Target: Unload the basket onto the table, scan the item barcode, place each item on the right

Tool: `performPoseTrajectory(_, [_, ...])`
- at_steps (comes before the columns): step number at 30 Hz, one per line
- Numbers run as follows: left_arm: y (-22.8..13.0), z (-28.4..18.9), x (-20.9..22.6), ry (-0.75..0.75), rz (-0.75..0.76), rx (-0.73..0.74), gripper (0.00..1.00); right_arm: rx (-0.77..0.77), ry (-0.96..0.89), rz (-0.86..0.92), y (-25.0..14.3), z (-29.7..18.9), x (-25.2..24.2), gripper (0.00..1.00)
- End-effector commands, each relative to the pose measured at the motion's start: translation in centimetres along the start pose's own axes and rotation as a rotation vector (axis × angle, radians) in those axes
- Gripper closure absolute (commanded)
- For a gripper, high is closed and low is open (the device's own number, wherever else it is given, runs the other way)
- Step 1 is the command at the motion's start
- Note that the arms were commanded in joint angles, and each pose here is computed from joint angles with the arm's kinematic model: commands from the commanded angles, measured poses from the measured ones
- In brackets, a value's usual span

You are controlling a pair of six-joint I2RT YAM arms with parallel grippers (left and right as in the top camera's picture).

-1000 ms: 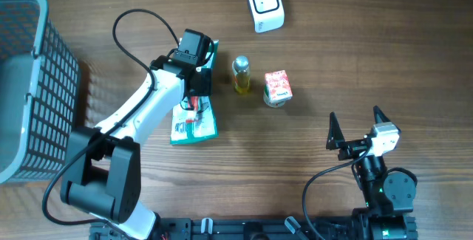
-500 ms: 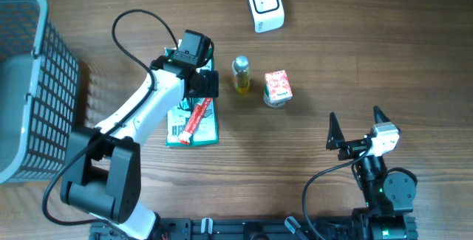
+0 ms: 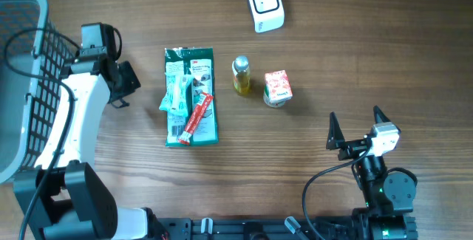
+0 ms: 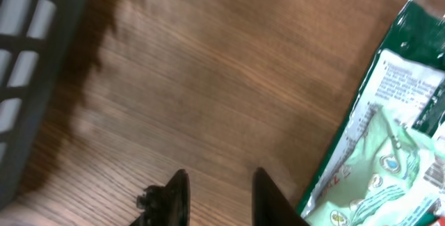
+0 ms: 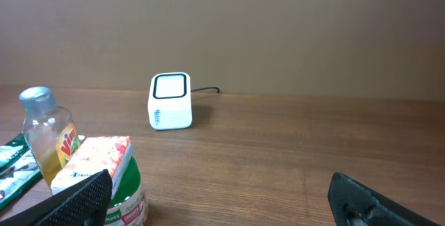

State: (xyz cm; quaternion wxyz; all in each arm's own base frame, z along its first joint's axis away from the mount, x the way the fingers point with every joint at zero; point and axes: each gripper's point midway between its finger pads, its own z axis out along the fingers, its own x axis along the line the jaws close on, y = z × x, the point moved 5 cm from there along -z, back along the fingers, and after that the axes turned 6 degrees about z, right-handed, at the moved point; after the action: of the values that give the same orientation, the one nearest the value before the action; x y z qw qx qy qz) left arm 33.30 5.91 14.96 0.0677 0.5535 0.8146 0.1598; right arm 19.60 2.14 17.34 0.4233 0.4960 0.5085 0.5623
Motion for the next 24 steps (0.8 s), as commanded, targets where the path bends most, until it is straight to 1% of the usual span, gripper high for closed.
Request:
performPoseTrajectory(1, [-1.0, 2.1, -0.6, -0.044, 0.003, 0.008, 0.69, -0.007, -0.002, 0.006, 0.1, 0.0, 0.0, 0.0])
performPoseTrajectory(2, [-0.4, 2.2, -0.8, -0.05, 0.049, -0.025, 0.65, -0.007, -0.002, 0.005, 0.1, 0.0, 0.0, 0.0])
performPoseTrajectory(3, [-0.2, 2.2, -0.8, -0.053, 0.06, -0.039, 0.54, -0.007, -0.002, 0.005, 0.1, 0.0, 0.0, 0.0])
performPoseTrajectory(4, [0.5, 2.2, -0.7, -0.063, 0.061, -0.068, 0.46, -0.007, -0.002, 0.006, 0.1, 0.0, 0.0, 0.0])
performPoseTrajectory(5, [0.9, 2.2, -0.3, -0.061, 0.046, -0.085, 0.45, -0.007, -0.002, 0.005, 0.1, 0.0, 0.0, 0.0])
performPoseTrajectory(6, [1.4, 2.2, 0.1, -0.09, 0.025, -0.1, 0.44, -0.007, -0.002, 0.005, 0.1, 0.0, 0.0, 0.0])
performPoseTrajectory(7, [1.6, 2.3, 0.1, -0.137, 0.016, -0.101, 0.4, -0.007, -0.002, 0.006, 0.1, 0.0, 0.0, 0.0])
performPoseTrajectory(8, [1.6, 2.3, 0.4, -0.177, -0.008, -0.09, 0.17, -0.007, -0.002, 0.006, 0.1, 0.0, 0.0, 0.0])
performPoseTrajectory(9, [1.4, 2.4, 1.0, -0.177, -0.023, -0.076, 0.0, -0.007, -0.002, 0.005, 0.1, 0.0, 0.0, 0.0])
performPoseTrajectory(24, [1.2, 2.4, 1.3, -0.173, -0.031, -0.067, 0.0, -0.007, -0.002, 0.005, 0.1, 0.0, 0.0, 0.0])
